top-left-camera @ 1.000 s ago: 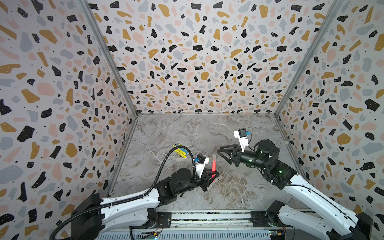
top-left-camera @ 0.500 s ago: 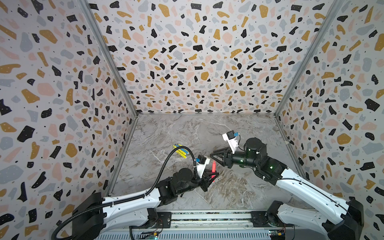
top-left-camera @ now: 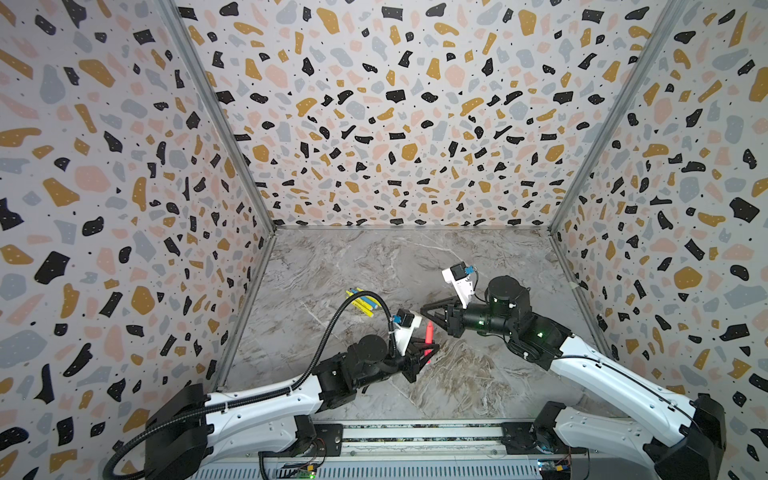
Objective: Insert the pens into the pen caps
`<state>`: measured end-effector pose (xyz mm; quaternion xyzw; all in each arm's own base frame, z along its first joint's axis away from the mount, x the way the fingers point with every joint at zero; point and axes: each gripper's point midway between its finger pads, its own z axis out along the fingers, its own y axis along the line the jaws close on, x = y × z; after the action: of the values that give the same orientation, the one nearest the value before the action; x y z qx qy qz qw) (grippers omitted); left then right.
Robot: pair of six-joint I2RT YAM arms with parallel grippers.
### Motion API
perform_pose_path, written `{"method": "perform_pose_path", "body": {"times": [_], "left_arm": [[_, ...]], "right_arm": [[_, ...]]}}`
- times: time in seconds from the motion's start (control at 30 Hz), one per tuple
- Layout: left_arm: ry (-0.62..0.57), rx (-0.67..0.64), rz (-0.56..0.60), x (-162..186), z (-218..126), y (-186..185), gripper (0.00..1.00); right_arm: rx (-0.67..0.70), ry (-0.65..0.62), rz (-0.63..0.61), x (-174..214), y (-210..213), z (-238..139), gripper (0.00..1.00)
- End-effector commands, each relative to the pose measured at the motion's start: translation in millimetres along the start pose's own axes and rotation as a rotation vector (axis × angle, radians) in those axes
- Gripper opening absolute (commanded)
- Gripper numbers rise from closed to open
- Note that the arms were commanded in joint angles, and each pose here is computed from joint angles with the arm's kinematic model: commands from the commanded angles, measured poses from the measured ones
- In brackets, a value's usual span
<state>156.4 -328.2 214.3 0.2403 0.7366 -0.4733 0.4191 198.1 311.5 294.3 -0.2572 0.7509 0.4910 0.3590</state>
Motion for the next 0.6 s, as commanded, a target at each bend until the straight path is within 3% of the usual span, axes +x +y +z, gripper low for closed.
{"method": "perform_pose_path", "body": {"times": [0.0, 0.27, 0.57], "left_arm": [[-0.079, 0.028, 0.012, -26.9, -0.1, -13.5, 0.00], [-0.139, -0.042, 0.011, -51.0, -2.5, -8.1, 0.00], [-0.219, -0.009, -0.010, -84.1, -7.8, -11.4, 0.00]], "right_arm": [[0.000, 0.015, -0.002, 6.4, -0.4, 0.3, 0.05], [0.017, 0.098, 0.034, 51.2, -11.5, 9.5, 0.00], [0.025, 0.152, 0.052, 89.1, -12.9, 11.8, 0.00]]}}
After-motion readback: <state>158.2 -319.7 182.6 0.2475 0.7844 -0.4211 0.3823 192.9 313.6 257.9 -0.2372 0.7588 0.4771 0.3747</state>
